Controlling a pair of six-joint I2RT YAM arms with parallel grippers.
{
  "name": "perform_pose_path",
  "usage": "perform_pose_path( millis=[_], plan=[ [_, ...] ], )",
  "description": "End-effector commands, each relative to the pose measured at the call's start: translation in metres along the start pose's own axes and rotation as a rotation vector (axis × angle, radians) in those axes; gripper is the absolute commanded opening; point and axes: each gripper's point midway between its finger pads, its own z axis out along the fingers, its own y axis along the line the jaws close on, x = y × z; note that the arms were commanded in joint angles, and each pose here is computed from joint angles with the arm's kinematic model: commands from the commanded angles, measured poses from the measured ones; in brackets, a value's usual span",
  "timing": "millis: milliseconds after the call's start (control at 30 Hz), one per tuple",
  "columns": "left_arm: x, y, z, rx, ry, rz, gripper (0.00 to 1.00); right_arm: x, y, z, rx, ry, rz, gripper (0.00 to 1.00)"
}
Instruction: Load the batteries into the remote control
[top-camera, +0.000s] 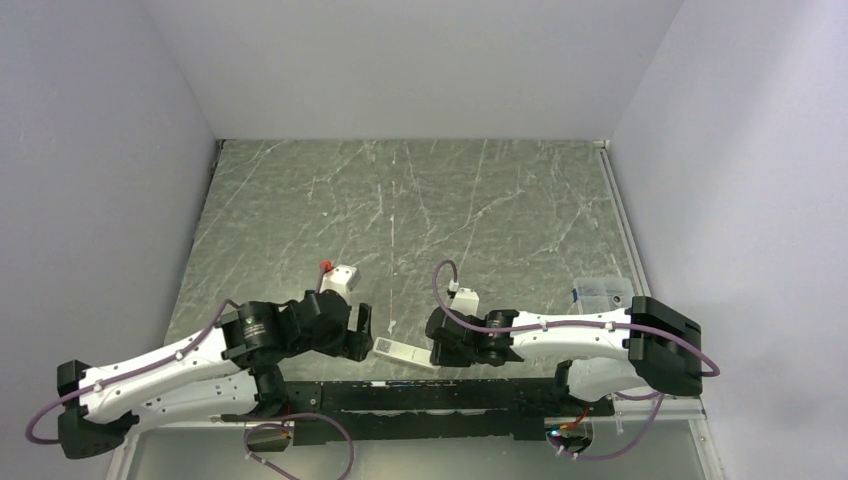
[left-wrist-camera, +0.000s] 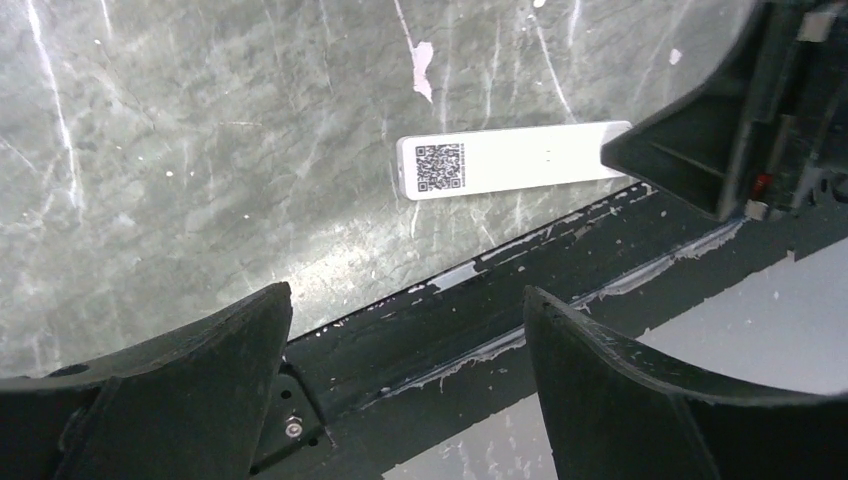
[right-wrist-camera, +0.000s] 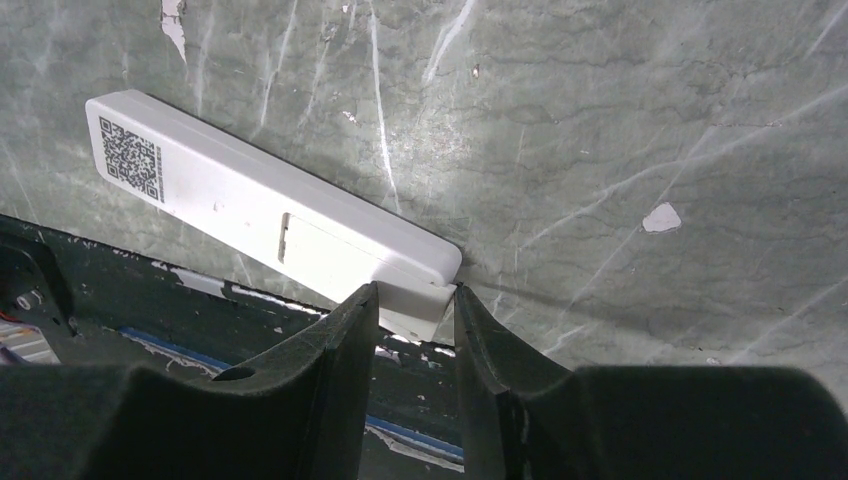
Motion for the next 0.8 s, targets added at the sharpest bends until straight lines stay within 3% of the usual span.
perform_pose_path(
  millis=[0, 300, 567, 767],
  plan=[
    [-0.001, -0.012, 0.019, 0.069, 0.013, -0.088, 0.89, 0.001, -0.005, 0.002, 0.038, -0.002, 0.009, 0.35],
    [0.007, -0.004, 0.056, 0.128, 0.079, -0.178, 0.81, 0.005, -0.01, 0.001, 0.05, 0.002, 0.035, 0.35],
    [0.013, -0.009, 0.074, 0.183, 0.114, -0.194, 0.65, 0.006, -0.011, 0.001, 0.057, 0.004, 0.048, 0.34],
    [0.027, -0.003, 0.086, 0.169, 0.15, -0.208, 0.62, 0.008, -0.011, 0.001, 0.059, 0.008, 0.055, 0.32]
  ],
)
